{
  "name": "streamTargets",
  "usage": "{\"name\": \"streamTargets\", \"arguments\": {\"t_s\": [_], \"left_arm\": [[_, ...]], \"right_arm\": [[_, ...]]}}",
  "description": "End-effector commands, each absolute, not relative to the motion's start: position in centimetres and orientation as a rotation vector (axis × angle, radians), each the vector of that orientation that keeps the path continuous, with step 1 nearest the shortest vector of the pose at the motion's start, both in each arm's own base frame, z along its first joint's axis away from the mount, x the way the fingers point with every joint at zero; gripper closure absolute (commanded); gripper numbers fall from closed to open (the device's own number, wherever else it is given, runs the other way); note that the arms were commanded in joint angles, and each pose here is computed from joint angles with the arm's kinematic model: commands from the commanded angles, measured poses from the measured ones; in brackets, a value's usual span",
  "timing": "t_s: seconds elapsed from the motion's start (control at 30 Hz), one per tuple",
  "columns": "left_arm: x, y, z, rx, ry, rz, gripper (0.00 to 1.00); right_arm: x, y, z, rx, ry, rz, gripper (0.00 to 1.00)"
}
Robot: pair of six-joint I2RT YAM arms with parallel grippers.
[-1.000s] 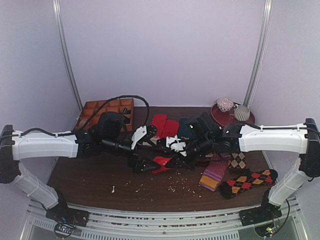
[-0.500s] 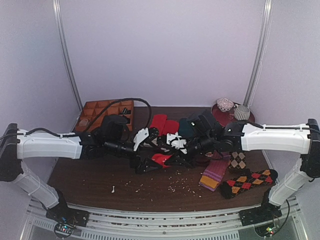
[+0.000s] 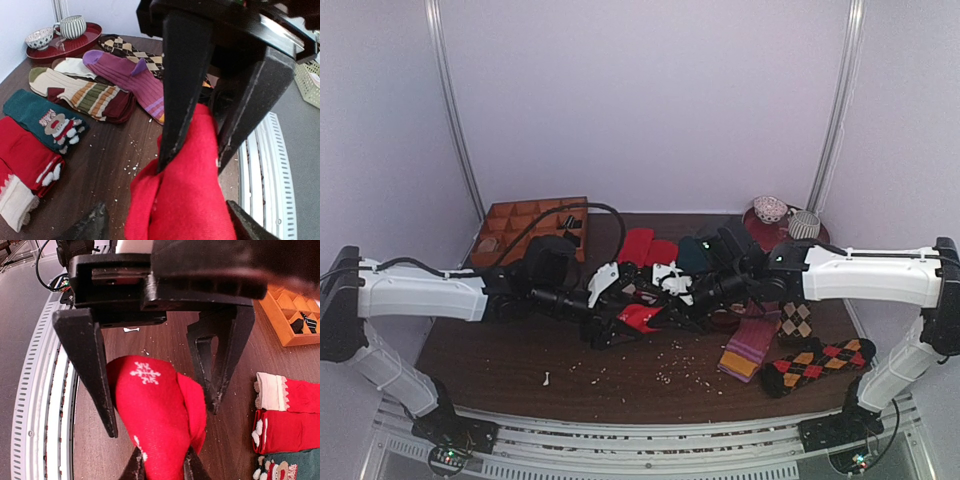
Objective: Roll the socks
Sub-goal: Pass from the right arm to the left
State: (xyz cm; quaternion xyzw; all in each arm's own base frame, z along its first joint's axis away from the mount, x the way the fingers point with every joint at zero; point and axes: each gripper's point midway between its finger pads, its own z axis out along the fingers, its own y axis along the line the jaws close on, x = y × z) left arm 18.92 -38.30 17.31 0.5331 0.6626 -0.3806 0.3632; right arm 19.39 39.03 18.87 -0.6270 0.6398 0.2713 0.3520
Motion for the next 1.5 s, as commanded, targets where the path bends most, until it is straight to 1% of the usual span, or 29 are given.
{"name": "streamTargets", "arguments": {"t_s": [0.0, 0.17, 0.3, 0.63, 0.67, 0.77, 1.03, 1.13, 1.33, 1.37, 1.47], "left_arm": [[18.7, -39.2, 18.1, 1.386, 1.653, -1.020, 0.31], [18.7, -39.2, 18.5, 1.380, 1.642, -1.027, 0.33], [18.7, -39.2, 18.9, 1.376, 1.637, -1.023, 0.27], [19.3, -39.0, 20.2, 1.355, 1.619, -0.971, 0.27], [19.3, -38.9, 20.4, 1.354, 1.615, -0.969, 0.27], [19.4, -38.9, 20.3, 1.356, 1.619, -0.963, 0.33], [19.4, -39.0, 20.8, 1.351, 1.594, -0.967, 0.34], [19.4, -39.3, 20.8, 1.362, 1.588, -0.973, 0.38], [19.2, -39.7, 20.3, 1.387, 1.585, -0.997, 0.51], [19.2, -39.8, 20.3, 1.391, 1.582, -1.003, 0.54], [19.1, -40.0, 20.1, 1.402, 1.582, -1.015, 0.69]], "right_arm": [[19.5, 39.3, 20.7, -1.588, 1.623, 0.704, 1.00], [19.5, 39.1, 20.3, -1.593, 1.638, 0.698, 1.00], [19.5, 39.0, 20.2, -1.592, 1.642, 0.694, 1.00], [19.6, 39.0, 19.8, -1.590, 1.658, 0.686, 1.00], [19.6, 39.1, 19.8, -1.589, 1.657, 0.685, 1.00], [19.7, 39.1, 19.8, -1.588, 1.657, 0.687, 1.00], [19.6, 39.1, 19.5, -1.590, 1.667, 0.691, 1.00], [19.6, 39.1, 19.4, -1.594, 1.672, 0.693, 1.00], [19.6, 39.1, 19.4, -1.588, 1.676, 0.695, 1.00], [19.6, 39.2, 19.4, -1.586, 1.677, 0.697, 1.00], [19.8, 39.4, 19.4, -1.575, 1.683, 0.701, 1.00]]}}
